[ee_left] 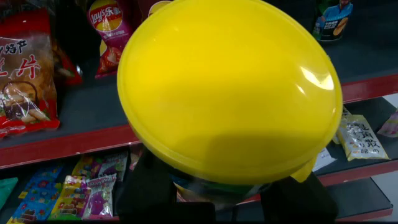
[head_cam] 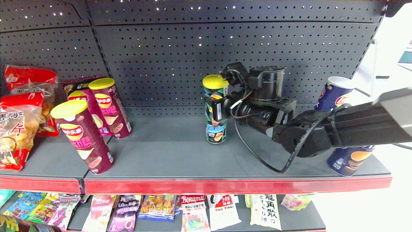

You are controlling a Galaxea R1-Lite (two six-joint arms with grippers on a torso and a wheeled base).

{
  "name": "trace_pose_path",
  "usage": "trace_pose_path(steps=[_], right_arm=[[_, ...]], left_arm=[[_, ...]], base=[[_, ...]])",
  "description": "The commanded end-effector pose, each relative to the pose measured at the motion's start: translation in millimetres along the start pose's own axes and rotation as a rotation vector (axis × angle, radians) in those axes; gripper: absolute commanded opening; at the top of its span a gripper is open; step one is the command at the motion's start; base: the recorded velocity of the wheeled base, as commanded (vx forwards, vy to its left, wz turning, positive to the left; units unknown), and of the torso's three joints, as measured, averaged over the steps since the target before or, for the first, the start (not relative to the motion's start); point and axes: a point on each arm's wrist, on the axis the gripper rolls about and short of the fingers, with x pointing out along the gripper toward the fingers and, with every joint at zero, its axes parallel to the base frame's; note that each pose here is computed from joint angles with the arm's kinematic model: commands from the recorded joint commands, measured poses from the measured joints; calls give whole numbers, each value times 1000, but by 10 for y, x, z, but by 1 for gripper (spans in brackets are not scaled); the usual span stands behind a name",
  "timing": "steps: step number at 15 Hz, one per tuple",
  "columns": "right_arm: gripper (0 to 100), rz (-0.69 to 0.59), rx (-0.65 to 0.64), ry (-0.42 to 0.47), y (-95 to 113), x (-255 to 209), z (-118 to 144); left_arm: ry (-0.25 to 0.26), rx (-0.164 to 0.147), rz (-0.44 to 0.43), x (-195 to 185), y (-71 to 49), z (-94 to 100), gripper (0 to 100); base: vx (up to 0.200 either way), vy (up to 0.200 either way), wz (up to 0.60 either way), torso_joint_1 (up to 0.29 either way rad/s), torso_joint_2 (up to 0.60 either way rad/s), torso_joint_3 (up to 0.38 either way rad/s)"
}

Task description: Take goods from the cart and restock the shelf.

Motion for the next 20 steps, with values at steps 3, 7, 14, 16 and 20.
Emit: trace_pose_path(steps=[3,7,14,16,20], right_arm=[[0,6,-4,13,24,-577,72],[0,-19,-7,31,14,-707,-49],[0,14,-11,34,197,-759,-172],[0,6,-13,23,237,-719,-217],[0,-51,-16,24,250,-673,-349]], left_arm=[[-16,1,4,-14,4,45,0],[-19,1,4,-18,4,48,0],[-25,2,6,-27,4,51,0],[-29,2,8,-35,3,50,0],[-35,3,9,-44,3,52,0]], base=[[0,0,0,0,0,0],[0,0,0,0,0,0],[0,0,0,0,0,0],[0,0,0,0,0,0],[0,0,0,0,0,0]])
